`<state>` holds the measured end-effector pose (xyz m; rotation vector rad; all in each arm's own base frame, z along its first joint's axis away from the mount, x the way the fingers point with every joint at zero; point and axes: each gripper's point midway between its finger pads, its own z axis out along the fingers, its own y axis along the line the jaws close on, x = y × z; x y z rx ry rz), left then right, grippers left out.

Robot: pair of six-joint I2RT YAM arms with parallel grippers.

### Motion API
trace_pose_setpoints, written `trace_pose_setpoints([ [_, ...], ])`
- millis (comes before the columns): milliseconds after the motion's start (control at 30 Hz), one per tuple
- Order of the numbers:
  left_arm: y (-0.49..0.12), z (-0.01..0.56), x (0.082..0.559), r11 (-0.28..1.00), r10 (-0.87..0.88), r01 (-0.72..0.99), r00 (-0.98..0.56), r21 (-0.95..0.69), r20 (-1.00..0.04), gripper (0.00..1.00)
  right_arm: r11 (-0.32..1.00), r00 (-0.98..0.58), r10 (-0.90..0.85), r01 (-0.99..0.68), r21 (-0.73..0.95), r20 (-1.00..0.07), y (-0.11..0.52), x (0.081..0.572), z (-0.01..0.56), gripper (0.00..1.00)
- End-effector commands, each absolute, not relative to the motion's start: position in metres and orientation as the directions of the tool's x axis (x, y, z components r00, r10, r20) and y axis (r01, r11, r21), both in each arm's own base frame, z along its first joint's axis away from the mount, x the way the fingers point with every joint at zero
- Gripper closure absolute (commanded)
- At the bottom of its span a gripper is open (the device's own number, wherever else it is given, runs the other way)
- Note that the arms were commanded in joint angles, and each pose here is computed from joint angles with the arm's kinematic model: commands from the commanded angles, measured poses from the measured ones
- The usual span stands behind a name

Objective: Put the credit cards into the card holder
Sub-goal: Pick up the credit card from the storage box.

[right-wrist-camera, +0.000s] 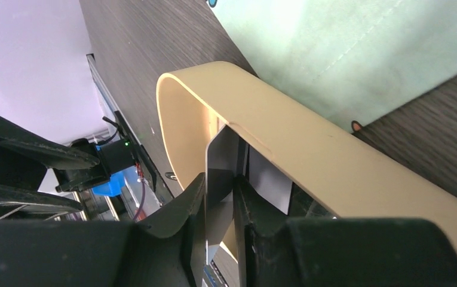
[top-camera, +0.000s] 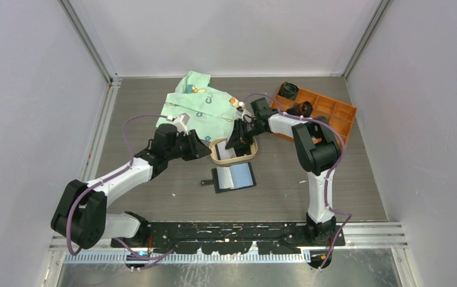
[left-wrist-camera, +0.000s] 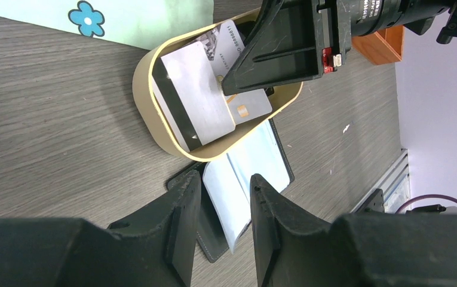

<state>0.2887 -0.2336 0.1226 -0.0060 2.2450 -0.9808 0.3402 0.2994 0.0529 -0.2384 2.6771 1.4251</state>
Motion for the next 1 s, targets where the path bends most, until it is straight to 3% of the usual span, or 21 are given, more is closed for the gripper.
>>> trace_pose_setpoints([
  [0, -0.234, 0.139, 0.291, 0.699, -0.271, 0.292, -0.737, -0.652, -0.62, 0.63, 0.546, -0.974, -0.086, -0.224, 0.808, -0.212, 0.295, 0.348, 0.068, 0.75],
  [133, -0.234, 0.141, 0.289, 0.695, -0.273, 0.295, -0.735, -0.656, -0.62, 0.63, 0.569, -0.972, -0.085, -0.229, 0.79, -0.221, 0.291, 0.35, 0.068, 0.9],
  [267, -0.233, 0.147, 0.287, 0.689, -0.278, 0.305, -0.727, -0.658, -0.628, 0.63, 0.589, -0.965, -0.09, -0.251, 0.768, -0.246, 0.285, 0.351, 0.072, 0.95],
  [433, -0.235, 0.162, 0.283, 0.657, -0.282, 0.366, -0.692, -0.66, -0.665, 0.63, 0.611, -0.945, -0.108, -0.309, 0.729, -0.31, 0.274, 0.355, 0.082, 0.98],
  [633, -0.237, 0.178, 0.276, 0.573, -0.311, 0.441, -0.662, -0.69, -0.682, 0.5, 0.609, -0.921, -0.132, -0.367, 0.704, -0.366, 0.267, 0.353, 0.093, 0.98],
  [967, -0.235, 0.212, 0.253, 0.436, -0.387, 0.564, -0.586, -0.701, -0.712, 0.41, 0.511, -0.852, -0.169, -0.506, 0.695, -0.496, 0.267, 0.341, 0.135, 0.98],
])
